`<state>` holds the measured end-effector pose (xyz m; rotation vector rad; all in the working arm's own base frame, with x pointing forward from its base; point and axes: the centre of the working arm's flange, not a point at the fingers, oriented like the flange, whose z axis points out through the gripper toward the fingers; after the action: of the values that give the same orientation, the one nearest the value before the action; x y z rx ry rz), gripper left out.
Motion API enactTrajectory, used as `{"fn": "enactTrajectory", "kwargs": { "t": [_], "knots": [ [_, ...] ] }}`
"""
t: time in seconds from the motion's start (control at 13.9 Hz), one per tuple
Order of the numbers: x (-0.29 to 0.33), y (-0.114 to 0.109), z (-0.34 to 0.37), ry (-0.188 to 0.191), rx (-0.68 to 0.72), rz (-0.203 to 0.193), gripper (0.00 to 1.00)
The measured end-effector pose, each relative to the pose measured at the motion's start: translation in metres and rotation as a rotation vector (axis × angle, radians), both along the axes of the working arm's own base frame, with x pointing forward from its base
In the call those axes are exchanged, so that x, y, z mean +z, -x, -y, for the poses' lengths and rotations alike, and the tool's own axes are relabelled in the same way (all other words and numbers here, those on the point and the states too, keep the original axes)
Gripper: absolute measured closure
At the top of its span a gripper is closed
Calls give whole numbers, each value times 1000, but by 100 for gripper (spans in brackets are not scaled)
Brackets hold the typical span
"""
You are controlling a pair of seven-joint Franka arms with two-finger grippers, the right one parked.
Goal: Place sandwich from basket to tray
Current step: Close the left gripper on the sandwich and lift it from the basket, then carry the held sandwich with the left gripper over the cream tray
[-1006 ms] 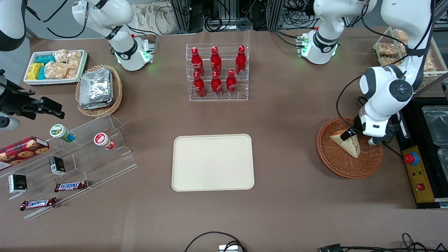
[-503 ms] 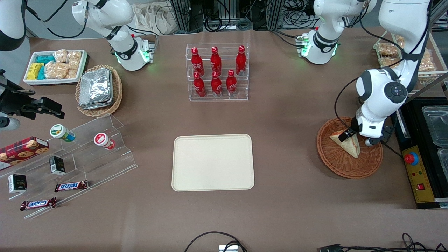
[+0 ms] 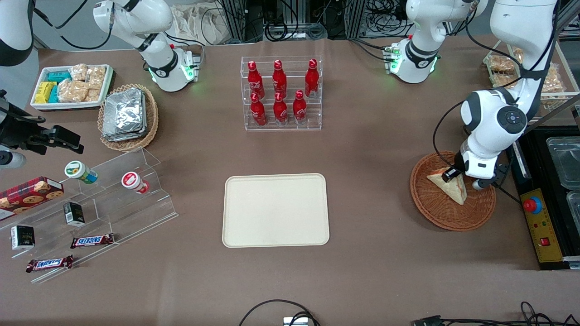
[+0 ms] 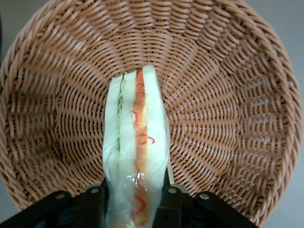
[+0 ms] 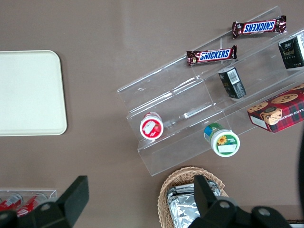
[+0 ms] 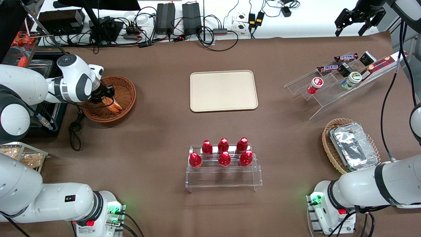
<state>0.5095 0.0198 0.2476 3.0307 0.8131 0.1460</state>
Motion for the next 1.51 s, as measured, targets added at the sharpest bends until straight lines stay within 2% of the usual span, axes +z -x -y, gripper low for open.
{"fn": "enactTrajectory", "kwargs": {
  "t": [0.07, 0.14, 0.29, 0.65, 0.86, 1.01, 1.15, 1.29, 1.51],
  "knots": [
    [5, -2, 1, -3, -30, 9, 73],
    [12, -4, 2, -7, -64, 21, 76],
    [33, -10, 4, -18, -144, 22, 76],
    [99, -35, 29, -41, -422, -17, 75],
    [128, -50, 63, -56, -553, 17, 74],
    [143, -56, 88, -94, -631, 33, 74],
    [165, -62, 112, -113, -685, 4, 74],
    [194, -73, 137, -107, -712, -29, 73],
    [230, -90, 169, -85, -690, -34, 73]
  ]
}}
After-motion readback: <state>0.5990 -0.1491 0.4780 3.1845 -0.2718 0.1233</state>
